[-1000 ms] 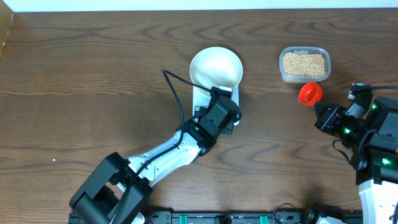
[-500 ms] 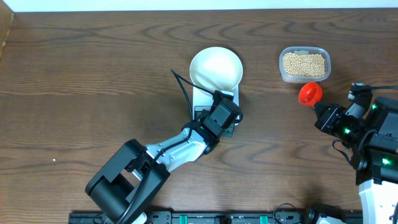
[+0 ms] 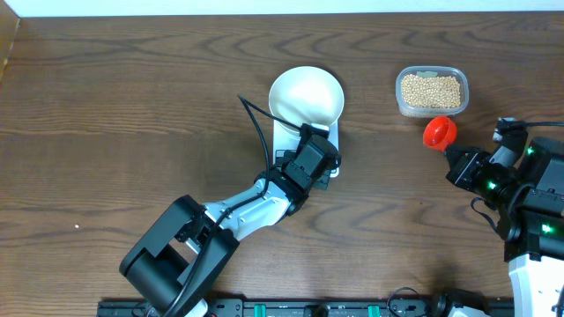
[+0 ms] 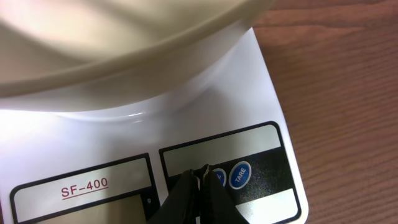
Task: Scoop item into bowl and weigh 50g on scale
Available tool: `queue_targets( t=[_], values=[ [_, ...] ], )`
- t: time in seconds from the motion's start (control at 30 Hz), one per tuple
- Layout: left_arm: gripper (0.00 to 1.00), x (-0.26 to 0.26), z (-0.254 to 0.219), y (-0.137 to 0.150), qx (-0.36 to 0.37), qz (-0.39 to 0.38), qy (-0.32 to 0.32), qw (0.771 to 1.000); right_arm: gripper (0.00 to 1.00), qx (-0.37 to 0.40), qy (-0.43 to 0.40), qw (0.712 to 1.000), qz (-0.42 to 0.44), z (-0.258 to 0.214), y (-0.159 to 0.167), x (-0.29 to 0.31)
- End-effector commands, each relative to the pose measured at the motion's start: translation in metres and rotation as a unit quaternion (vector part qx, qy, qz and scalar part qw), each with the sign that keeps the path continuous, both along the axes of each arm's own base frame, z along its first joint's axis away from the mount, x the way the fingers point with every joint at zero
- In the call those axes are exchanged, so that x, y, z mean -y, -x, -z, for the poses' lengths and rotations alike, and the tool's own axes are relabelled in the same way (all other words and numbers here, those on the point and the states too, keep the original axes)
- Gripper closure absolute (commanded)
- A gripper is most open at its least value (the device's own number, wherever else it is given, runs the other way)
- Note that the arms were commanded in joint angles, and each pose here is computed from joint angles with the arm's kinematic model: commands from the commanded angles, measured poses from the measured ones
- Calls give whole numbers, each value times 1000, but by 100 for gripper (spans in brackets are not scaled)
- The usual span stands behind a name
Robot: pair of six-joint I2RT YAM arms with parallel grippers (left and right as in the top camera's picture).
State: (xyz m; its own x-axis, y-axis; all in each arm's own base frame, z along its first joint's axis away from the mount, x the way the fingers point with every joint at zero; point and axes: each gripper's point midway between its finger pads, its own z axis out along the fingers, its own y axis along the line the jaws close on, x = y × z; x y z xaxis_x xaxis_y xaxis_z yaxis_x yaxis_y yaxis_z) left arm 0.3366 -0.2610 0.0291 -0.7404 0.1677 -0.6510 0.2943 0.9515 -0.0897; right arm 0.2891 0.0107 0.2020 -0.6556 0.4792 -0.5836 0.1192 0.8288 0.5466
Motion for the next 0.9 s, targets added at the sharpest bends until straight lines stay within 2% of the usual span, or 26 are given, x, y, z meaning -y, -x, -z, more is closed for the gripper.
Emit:
queue_targets(
  t=[0.0,0.43,0.87],
  values=[
    [93,-4,4,1,-1,7,-16,1000,99,10,9,1000,1,-7,-2,3],
    [93,-15,47,8,-37,2,-57,998,99,10,9,1000,1,-7,-2,3],
    [93,-28,52,10,-52,-10,-74,996,99,8,9,1000,1,-6,-1,3]
  ],
)
